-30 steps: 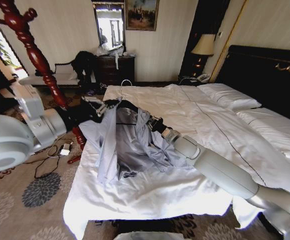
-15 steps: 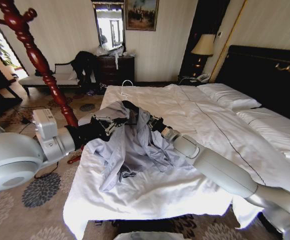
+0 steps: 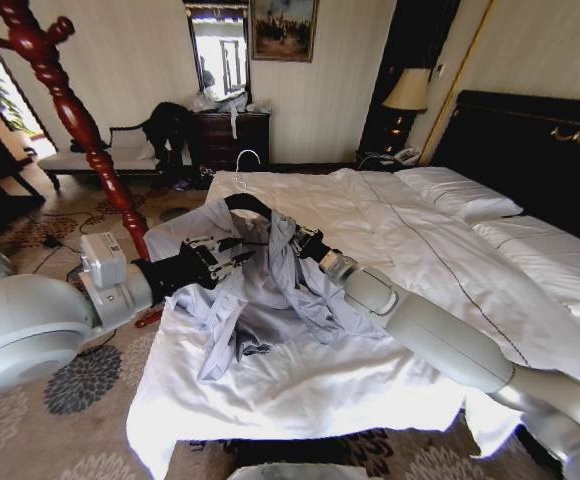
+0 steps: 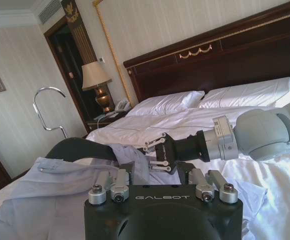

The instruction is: Pick up the clothes from the bed and hang them on the clothes hanger.

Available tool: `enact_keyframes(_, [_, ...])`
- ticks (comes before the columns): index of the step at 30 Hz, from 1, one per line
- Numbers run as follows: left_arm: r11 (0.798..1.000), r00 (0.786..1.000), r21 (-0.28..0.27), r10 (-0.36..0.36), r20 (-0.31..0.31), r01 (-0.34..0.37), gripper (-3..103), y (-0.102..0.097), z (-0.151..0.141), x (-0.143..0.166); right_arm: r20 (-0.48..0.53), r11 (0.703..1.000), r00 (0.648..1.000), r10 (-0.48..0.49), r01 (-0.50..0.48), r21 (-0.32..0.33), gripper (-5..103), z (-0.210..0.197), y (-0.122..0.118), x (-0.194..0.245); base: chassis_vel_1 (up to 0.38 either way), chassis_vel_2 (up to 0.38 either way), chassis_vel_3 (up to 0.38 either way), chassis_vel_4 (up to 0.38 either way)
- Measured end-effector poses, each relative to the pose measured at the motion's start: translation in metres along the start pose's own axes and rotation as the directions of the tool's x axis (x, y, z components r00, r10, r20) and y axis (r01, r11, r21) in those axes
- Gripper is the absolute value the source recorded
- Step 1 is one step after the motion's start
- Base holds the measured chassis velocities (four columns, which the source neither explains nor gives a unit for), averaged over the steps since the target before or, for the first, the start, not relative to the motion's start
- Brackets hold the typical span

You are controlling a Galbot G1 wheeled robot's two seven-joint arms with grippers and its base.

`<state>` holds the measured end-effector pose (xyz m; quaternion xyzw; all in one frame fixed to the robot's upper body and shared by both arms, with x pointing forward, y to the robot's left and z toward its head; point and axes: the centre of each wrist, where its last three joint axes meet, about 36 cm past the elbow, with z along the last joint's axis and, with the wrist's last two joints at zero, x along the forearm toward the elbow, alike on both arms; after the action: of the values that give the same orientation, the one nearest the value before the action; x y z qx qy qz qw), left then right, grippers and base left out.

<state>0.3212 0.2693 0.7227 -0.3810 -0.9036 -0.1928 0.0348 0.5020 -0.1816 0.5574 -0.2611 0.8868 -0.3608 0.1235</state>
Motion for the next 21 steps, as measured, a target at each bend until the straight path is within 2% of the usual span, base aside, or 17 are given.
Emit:
enact_keyframes(2, [1.0,1.0,0.017,-0.002,0.025,0.001,62,0.0,-0.003,0.001,-0.007,1.0,1.0,0.003,-0.003,-0.004,16,0.003,0.001,0.004,0.0,0.0,0.0,0.0])
enact_keyframes(3, [1.0,0.999,0.027,-0.006,0.04,0.005,62,0.001,-0.005,0.002,-0.013,1.0,1.0,0.004,-0.004,-0.005,16,0.005,0.001,0.006,0.0,0.0,0.0,0.0])
enact_keyframes(5, [0.999,0.998,0.045,-0.023,0.063,0.02,73,0.002,-0.009,0.004,-0.023,1.0,1.0,0.005,-0.006,-0.008,16,0.01,0.002,0.01,0.0,0.0,0.0,0.0])
enact_keyframes(6, [0.999,0.998,0.045,-0.023,0.063,0.02,73,0.002,-0.009,0.004,-0.023,1.0,1.0,0.005,-0.006,-0.008,16,0.01,0.002,0.01,0.0,0.0,0.0,0.0])
enact_keyframes(9, [0.993,0.988,0.088,-0.087,0.131,0.076,88,0.004,-0.015,0.008,-0.048,1.0,0.999,0.021,-0.022,-0.022,16,0.022,0.005,0.02,0.0,0.0,0.0,0.0])
enact_keyframes(10, [0.993,0.988,0.088,-0.087,0.131,0.076,88,0.004,-0.015,0.008,-0.048,1.0,0.999,0.021,-0.022,-0.022,16,0.022,0.005,0.02,0.0,0.0,0.0,0.0])
enact_keyframes(11, [0.99,0.984,0.107,-0.107,0.142,0.092,88,0.005,-0.016,0.009,-0.05,0.999,0.998,0.029,-0.03,-0.016,16,0.024,0.004,0.023,0.0,0.0,0.0,0.0])
enact_keyframes(12, [0.988,0.983,0.117,-0.114,0.146,0.098,94,0.005,-0.017,0.009,-0.049,0.999,0.998,0.033,-0.034,-0.013,16,0.025,0.004,0.023,0.0,0.0,0.0,0.0])
enact_keyframes(13, [0.981,0.977,0.158,-0.138,0.16,0.113,97,0.006,-0.019,0.011,-0.043,0.999,0.998,0.048,-0.049,-0.002,16,0.028,0.002,0.026,0.0,0.0,0.0,0.0])
enact_keyframes(15, [0.975,0.971,0.189,-0.155,0.182,0.12,99,0.007,-0.022,0.013,-0.034,0.998,0.997,0.07,-0.07,0.008,16,0.031,-0.003,0.027,0.0,0.0,0.0,0.0])
enact_keyframes(17, [0.973,0.969,0.196,-0.16,0.188,0.123,99,0.008,-0.023,0.014,-0.031,0.997,0.997,0.077,-0.076,0.008,16,0.032,-0.004,0.027,0.0,0.0,0.0,0.0])
enact_keyframes(21, [0.96,0.956,0.237,-0.202,0.213,0.15,100,0.023,-0.029,0.017,-0.01,0.995,0.995,0.095,-0.095,0.018,16,0.029,-0.01,0.028,0.0,0.0,0.0,0.0])
